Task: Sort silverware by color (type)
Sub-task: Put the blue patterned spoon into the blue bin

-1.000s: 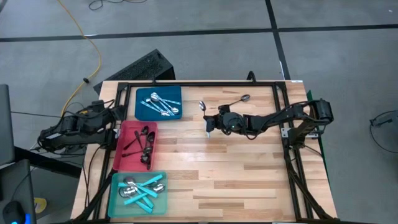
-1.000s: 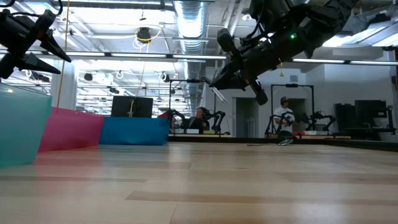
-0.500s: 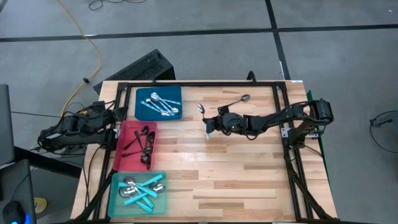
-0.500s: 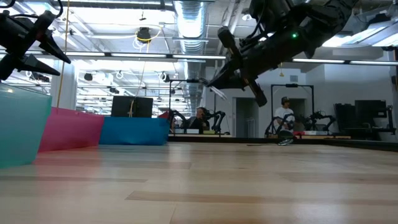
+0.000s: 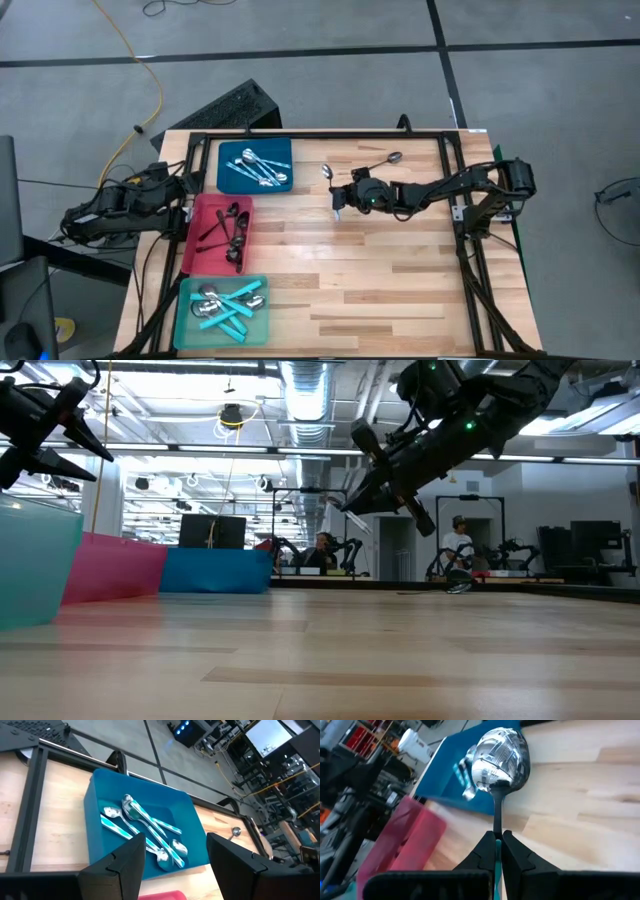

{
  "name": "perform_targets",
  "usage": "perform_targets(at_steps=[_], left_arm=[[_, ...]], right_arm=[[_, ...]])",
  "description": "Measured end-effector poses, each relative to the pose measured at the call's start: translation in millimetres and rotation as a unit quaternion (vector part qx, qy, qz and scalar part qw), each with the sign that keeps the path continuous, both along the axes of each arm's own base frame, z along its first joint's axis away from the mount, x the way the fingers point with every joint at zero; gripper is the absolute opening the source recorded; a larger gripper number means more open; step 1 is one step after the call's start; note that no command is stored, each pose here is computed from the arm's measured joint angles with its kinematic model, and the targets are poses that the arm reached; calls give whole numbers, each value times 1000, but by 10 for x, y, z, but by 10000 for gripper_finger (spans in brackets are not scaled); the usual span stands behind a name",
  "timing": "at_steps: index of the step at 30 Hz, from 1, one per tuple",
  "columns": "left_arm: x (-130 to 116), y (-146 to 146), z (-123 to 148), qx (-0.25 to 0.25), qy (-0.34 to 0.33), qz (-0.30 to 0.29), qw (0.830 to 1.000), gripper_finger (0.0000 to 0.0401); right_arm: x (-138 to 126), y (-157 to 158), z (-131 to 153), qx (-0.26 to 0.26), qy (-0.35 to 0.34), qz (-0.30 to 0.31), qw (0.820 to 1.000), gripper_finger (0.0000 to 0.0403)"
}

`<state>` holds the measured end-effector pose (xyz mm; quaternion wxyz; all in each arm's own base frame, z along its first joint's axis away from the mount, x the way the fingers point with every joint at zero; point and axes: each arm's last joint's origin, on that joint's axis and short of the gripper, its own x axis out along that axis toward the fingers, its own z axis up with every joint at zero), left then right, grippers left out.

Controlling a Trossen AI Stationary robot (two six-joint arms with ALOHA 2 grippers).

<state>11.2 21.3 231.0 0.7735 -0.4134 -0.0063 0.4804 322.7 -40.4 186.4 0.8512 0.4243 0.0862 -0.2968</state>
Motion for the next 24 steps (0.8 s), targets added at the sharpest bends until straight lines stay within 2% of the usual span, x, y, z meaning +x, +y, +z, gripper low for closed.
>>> perform_targets(at_steps=[11, 18, 24], left_arm=[[-8, 3, -7, 5, 7, 7, 1000, 195], [-8, 3, -7, 6, 8, 6, 1000, 195], [-7, 3, -8, 6, 8, 6, 1000, 195]], right_arm=[[-12, -253, 62, -14, -29, -22, 999, 33], [25, -312, 224, -61, -97, -7, 993, 33], [38, -393, 333, -105, -117, -10, 987, 33]])
